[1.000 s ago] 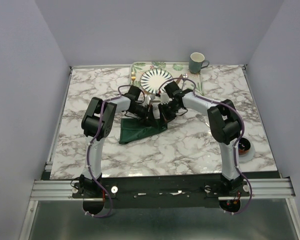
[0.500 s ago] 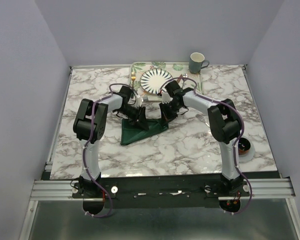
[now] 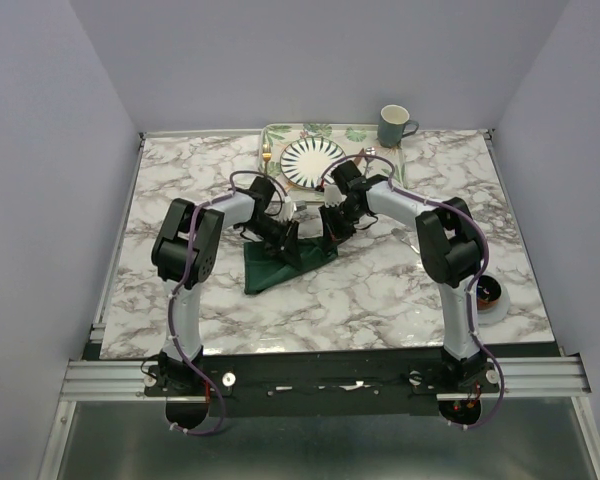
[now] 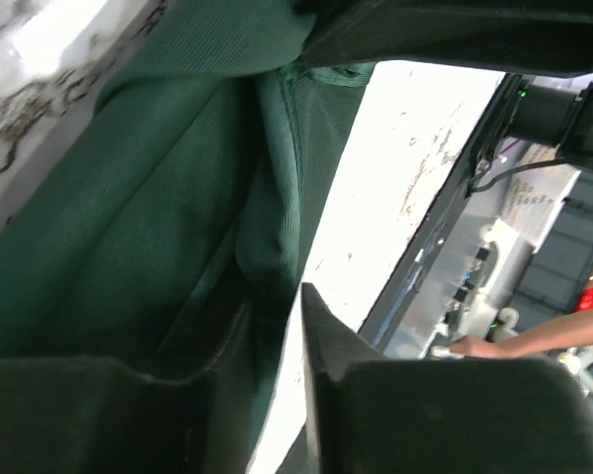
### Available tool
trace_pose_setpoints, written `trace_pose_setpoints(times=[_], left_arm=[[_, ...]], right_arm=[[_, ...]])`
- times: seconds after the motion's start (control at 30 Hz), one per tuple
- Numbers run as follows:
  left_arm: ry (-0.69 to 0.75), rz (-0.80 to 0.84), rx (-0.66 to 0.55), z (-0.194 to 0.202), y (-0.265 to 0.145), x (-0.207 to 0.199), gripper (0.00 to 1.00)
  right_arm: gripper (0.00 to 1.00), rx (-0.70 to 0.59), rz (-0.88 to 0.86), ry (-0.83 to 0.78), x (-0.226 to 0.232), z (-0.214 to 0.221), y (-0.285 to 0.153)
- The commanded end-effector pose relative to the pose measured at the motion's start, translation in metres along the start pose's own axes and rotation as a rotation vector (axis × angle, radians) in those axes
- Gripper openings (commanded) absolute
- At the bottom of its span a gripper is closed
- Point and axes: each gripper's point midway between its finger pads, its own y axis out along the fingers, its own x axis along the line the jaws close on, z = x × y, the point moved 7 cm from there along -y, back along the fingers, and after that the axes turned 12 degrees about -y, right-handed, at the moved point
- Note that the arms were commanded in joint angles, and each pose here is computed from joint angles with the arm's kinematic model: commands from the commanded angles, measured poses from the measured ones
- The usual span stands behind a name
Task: Fold the napkin into a case and place the utensils inside
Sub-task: Stuff the top corner of the smaller-rectangle-folded napkin at the center of the board.
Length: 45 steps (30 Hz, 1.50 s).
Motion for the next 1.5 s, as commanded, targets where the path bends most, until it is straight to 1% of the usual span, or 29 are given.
trace_pose_setpoints(times=[0.0,0.1,0.23,0.33,0.37,0.53,0.63,0.67,0.77,0.9,0.93,1.0,1.23,1.33,1.37,1.47], left_arm=[[0.012,-0.006,-0.035,-0.014,0.003,-0.006,0.12],[0.008,-0.004,-0.053,-0.025,0.004,-0.009,0.00],[-0.011,-0.013,-0.046,-0.030,0.006,-0.006,0.00],[-0.039,-0.017,-0.016,-0.028,0.010,0.001,0.00],[-0.046,-0.017,-0.009,-0.027,0.011,0.002,0.00],[-0.074,-0.028,0.013,-0.025,0.016,0.011,0.00],[-0.092,-0.033,0.026,-0.027,0.017,0.015,0.00],[-0.099,-0.033,0.028,-0.028,0.017,0.016,0.00],[-0.111,-0.034,0.036,-0.030,0.018,0.018,0.00],[-0.133,-0.033,0.048,-0.029,0.019,0.021,0.00],[-0.147,-0.031,0.050,-0.028,0.018,0.023,0.00],[-0.154,-0.028,0.050,-0.028,0.018,0.023,0.00],[-0.128,-0.032,0.059,-0.031,0.015,0.022,0.00],[-0.129,-0.031,0.065,-0.028,0.015,0.022,0.00],[-0.133,-0.032,0.068,-0.027,0.015,0.023,0.00],[-0.125,-0.032,0.078,-0.023,0.015,0.024,0.00]], right_arm=[[0.01,0.074,0.017,0.003,-0.013,0.017,0.012],[0.01,0.071,0.016,-0.001,-0.012,0.016,0.011],[0.01,0.048,0.004,-0.031,-0.008,0.010,0.003],[0.10,0.026,0.008,-0.067,-0.003,0.003,-0.010],[0.15,0.011,0.013,-0.081,-0.003,-0.003,-0.015],[0.28,-0.024,-0.001,-0.106,0.002,-0.015,-0.036],[0.36,-0.035,-0.018,-0.150,0.005,-0.020,-0.045],[0.40,-0.043,-0.026,-0.153,0.006,-0.022,-0.047],[0.44,-0.078,-0.055,-0.145,0.005,-0.027,-0.056],[0.44,-0.130,-0.064,-0.103,-0.010,-0.037,-0.060],[0.44,-0.139,-0.066,-0.071,-0.010,-0.040,-0.061],[0.44,-0.146,-0.062,-0.070,-0.014,-0.044,-0.057],[0.44,-0.184,-0.066,-0.035,-0.022,-0.058,-0.044],[0.41,-0.195,-0.070,0.008,-0.024,-0.062,-0.038],[0.37,-0.186,-0.066,0.037,-0.026,-0.062,-0.033],[0.33,-0.190,-0.052,0.088,-0.032,-0.058,-0.030]])
